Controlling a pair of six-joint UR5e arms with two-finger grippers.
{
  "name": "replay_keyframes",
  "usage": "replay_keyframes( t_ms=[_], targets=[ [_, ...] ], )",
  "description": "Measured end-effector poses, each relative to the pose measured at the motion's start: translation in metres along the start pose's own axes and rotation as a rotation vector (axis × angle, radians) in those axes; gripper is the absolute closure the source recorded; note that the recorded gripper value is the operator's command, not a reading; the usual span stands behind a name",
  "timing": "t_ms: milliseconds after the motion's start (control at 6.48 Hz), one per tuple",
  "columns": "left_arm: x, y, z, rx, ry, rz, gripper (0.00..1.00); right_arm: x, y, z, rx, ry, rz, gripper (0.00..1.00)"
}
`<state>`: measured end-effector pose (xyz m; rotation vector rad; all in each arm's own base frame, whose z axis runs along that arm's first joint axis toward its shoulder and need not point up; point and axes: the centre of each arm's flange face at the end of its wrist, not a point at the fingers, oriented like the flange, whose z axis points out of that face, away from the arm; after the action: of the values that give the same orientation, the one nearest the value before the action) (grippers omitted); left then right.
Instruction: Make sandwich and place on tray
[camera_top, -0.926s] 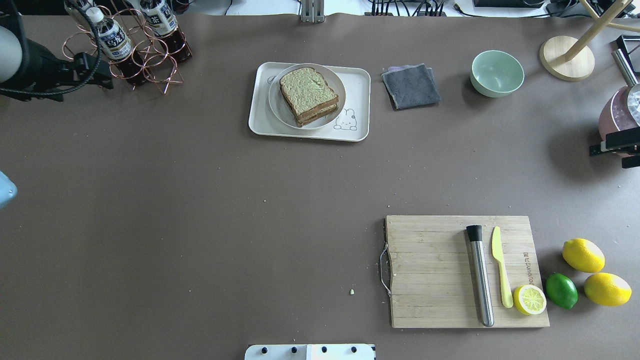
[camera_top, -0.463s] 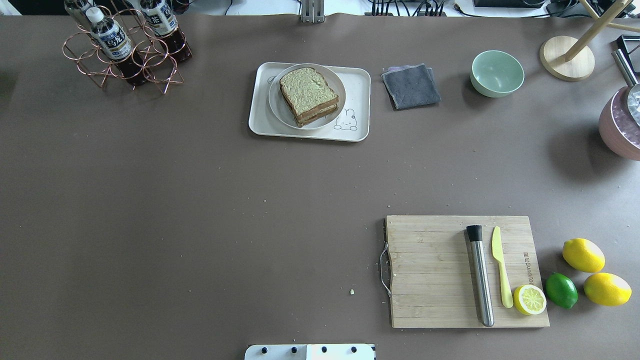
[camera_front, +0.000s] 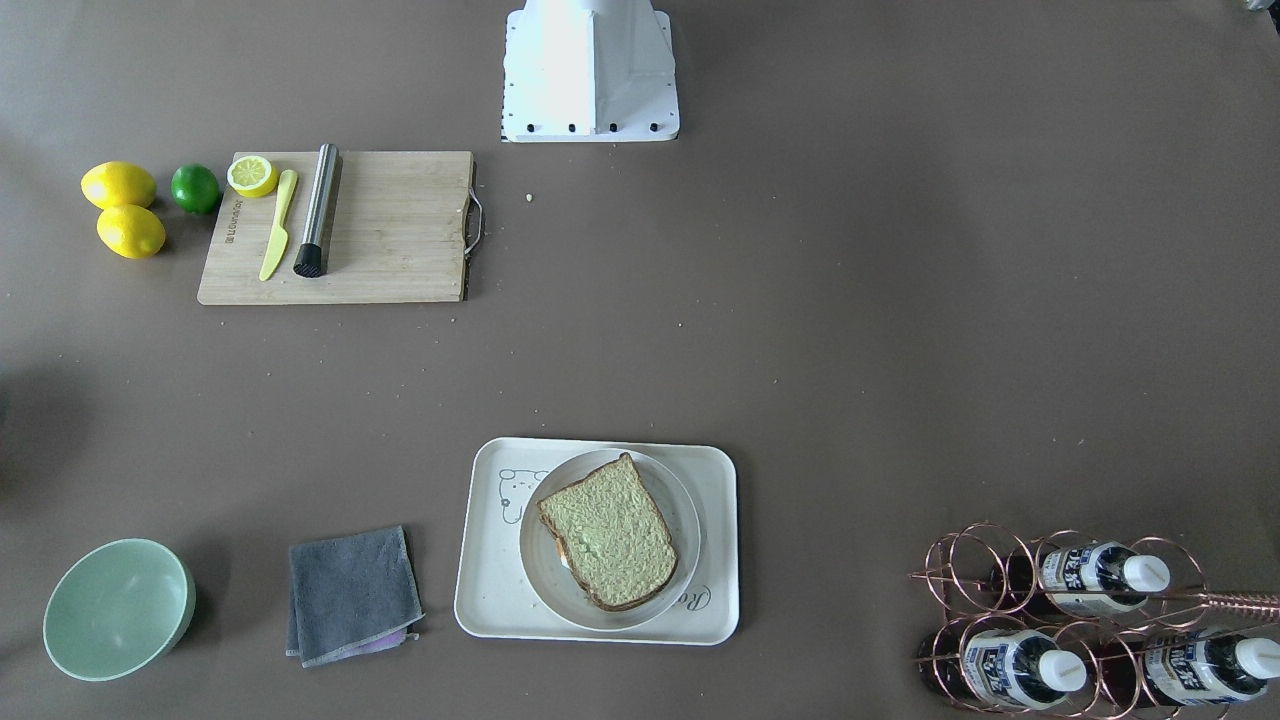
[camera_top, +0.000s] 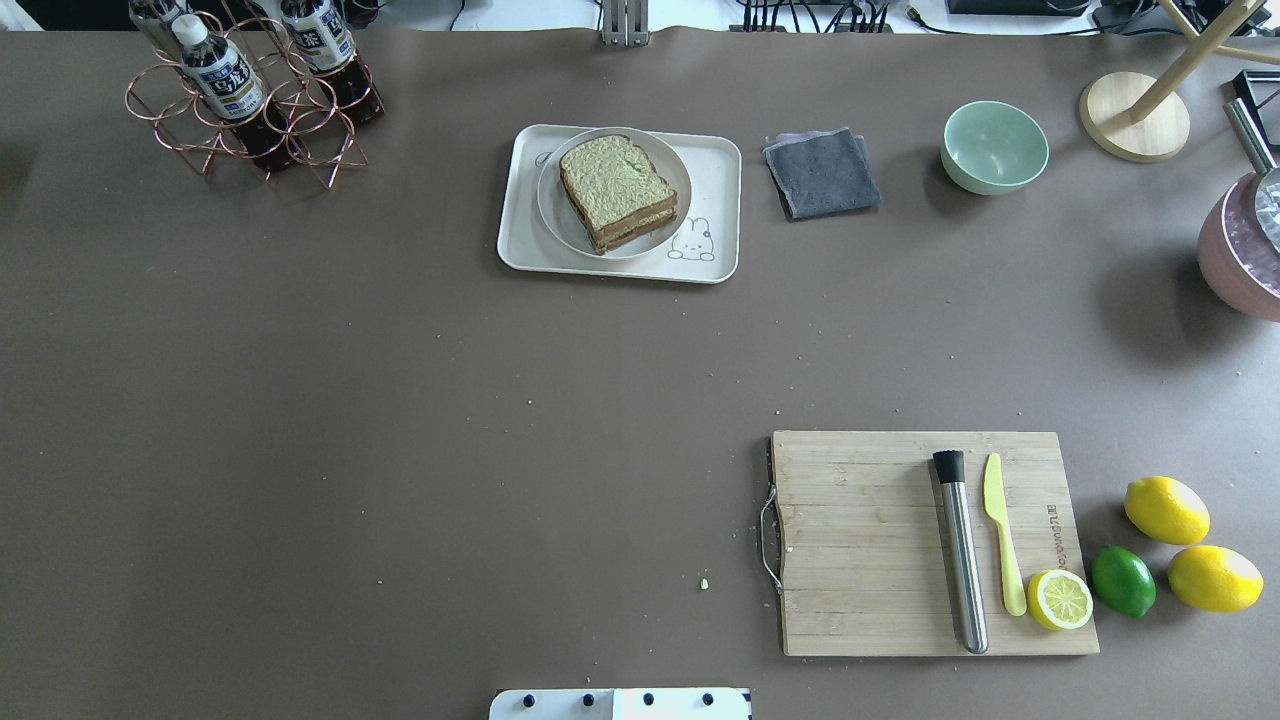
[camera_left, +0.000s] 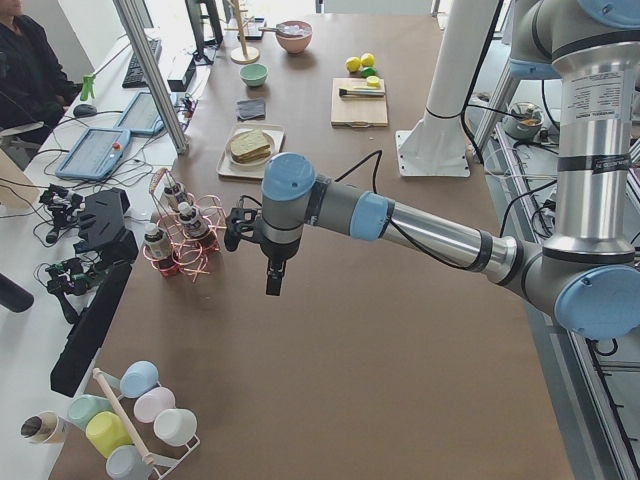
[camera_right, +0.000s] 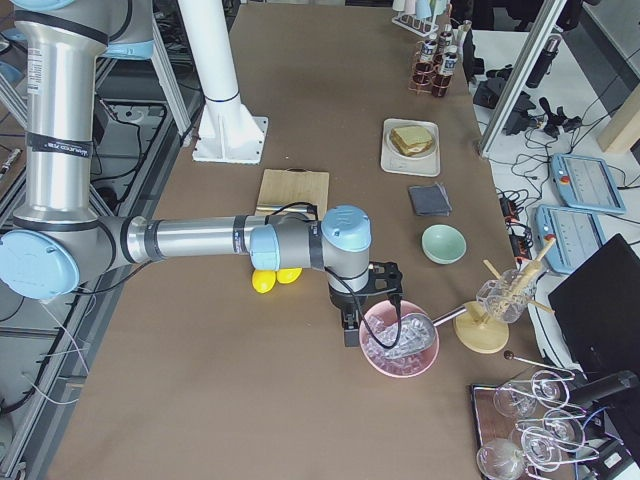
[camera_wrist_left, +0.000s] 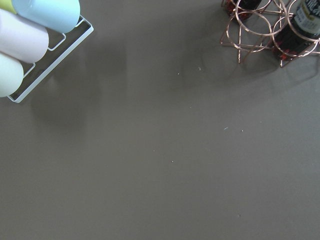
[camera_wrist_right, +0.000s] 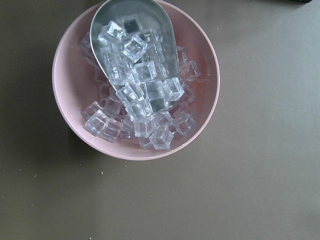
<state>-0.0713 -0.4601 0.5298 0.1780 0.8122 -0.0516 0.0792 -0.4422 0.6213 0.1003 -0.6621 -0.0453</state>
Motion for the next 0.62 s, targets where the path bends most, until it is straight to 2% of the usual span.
replay_keyframes(
  t_ms=[309,617],
  targets=[
    [-0.04,0.008,0.031,-0.022,0.032,-0.007,0.03,0.008,0.005,0.014,-0.026,-0.069,0.03,0.0],
    [-0.065,0.013,0.058,-0.036,0.098,-0.017,0.03,0.01,0.007,0.021,-0.036,-0.122,0.049,0.0]
  ],
)
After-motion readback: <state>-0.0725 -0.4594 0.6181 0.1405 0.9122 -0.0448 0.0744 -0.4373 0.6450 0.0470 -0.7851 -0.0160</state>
